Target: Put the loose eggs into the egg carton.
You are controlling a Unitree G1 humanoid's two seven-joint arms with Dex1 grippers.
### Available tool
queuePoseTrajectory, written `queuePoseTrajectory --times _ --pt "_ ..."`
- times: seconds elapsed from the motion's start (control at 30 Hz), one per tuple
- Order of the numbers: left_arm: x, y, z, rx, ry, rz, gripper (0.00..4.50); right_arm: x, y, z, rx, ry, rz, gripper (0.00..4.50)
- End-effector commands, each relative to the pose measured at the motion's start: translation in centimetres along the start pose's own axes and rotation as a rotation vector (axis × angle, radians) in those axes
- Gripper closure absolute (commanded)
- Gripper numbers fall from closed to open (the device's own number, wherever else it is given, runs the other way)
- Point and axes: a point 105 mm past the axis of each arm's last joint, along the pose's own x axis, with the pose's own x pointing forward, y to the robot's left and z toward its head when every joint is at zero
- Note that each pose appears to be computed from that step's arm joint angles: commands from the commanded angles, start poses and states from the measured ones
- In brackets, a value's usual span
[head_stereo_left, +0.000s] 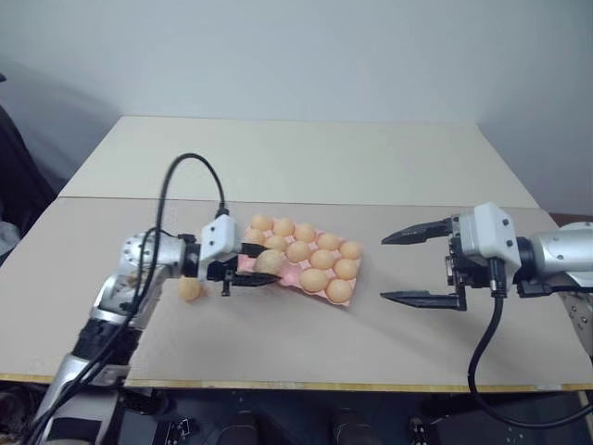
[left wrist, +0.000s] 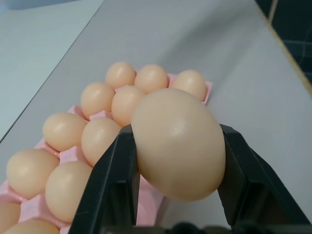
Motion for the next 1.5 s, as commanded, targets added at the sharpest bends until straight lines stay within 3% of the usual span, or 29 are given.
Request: queuePoseTrajectory --times 0.03,0.1,0.37,0.4,0.6,0.7,0.83,1.07,1.5 --pt "1.1 1.2 -0.1 0.064 0.033 0.03 2.66 -0.6 -0.1 1.3 -0.055 -0.019 -0.02 0.0" --pt "1.6 1.5 -0.2 0.052 0.035 0.032 2.66 -0.6 -0.1 1.3 -0.057 -0.016 -0.025 0.0" --pt "1.1 2.1 0.9 0.081 0.014 0.025 0.12 -0.8 0.0 1.3 -0.054 -0.022 -0.041 0.0" --pt "0.8 2.1 1.1 0.091 0.009 0.033 0.03 -0.7 0.0 1.3 -0.052 -0.025 -0.042 0.0" --pt "-3.9 3.0 2.5 0.055 -0.029 0.116 0.03 -0.4 -0.3 1.2 -0.039 -0.046 -0.043 0.0" --pt "-9.0 2.9 2.8 0.04 0.012 0.158 0.03 -0.3 -0.6 1.0 -0.021 -0.06 -0.05 0.0" --pt "-14.0 2.0 3.2 0.008 0.044 0.214 0.03 -0.3 -1.0 0.4 -0.005 -0.066 -0.067 0.0" --pt "-20.0 -0.7 2.3 -0.072 0.16 0.305 0.03 -0.8 -1.3 -0.2 0.027 -0.073 -0.084 0.0" --pt "-20.4 -3.6 1.7 -0.157 0.164 0.367 0.03 -1.7 -1.5 -0.2 0.063 -0.063 -0.091 0.0"
